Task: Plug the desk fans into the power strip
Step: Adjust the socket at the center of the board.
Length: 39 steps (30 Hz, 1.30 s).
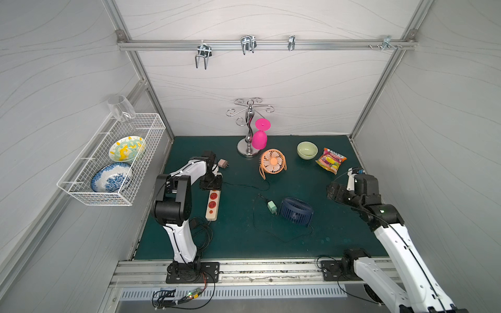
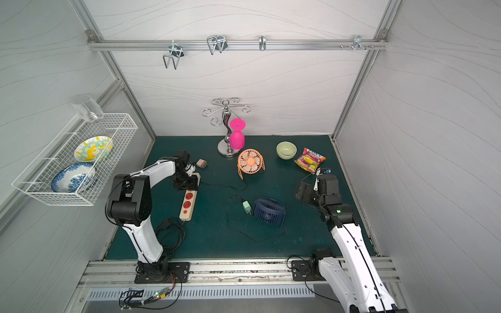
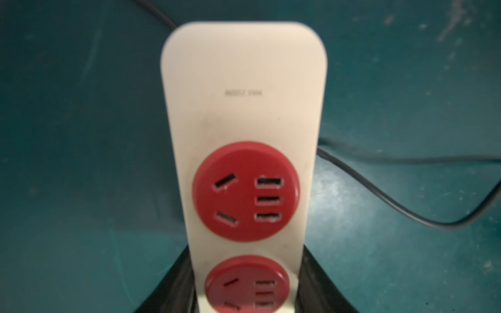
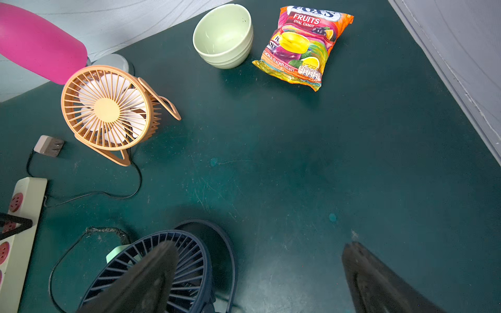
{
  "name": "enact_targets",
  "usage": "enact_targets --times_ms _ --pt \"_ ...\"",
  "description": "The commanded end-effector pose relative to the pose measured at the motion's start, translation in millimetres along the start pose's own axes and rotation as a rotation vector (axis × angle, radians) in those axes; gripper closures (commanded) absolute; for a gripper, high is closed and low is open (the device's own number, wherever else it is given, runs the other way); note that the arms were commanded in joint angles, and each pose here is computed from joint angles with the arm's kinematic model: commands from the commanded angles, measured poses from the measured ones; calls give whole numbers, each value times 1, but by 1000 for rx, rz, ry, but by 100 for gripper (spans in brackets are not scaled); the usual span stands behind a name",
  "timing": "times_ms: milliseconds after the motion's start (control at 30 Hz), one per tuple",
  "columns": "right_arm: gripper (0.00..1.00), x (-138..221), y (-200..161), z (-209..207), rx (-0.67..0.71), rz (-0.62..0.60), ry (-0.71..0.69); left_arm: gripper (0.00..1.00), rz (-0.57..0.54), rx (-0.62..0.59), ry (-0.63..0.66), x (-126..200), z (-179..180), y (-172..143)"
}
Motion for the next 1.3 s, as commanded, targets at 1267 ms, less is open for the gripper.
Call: enact_targets --times_ms 1267 --pt "1 -1 -4 1 13 17 1 100 262 -55 124 -18 -9 -2"
Point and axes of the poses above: each gripper's point midway between its finger pads, its own x axis back along the fingers, its own z axis along the line the jaws close on, y = z × x, the point moved 4 cm from there along x, back along the fingers, and after that the axes turned 12 degrees about x, right-handed, at the moved point
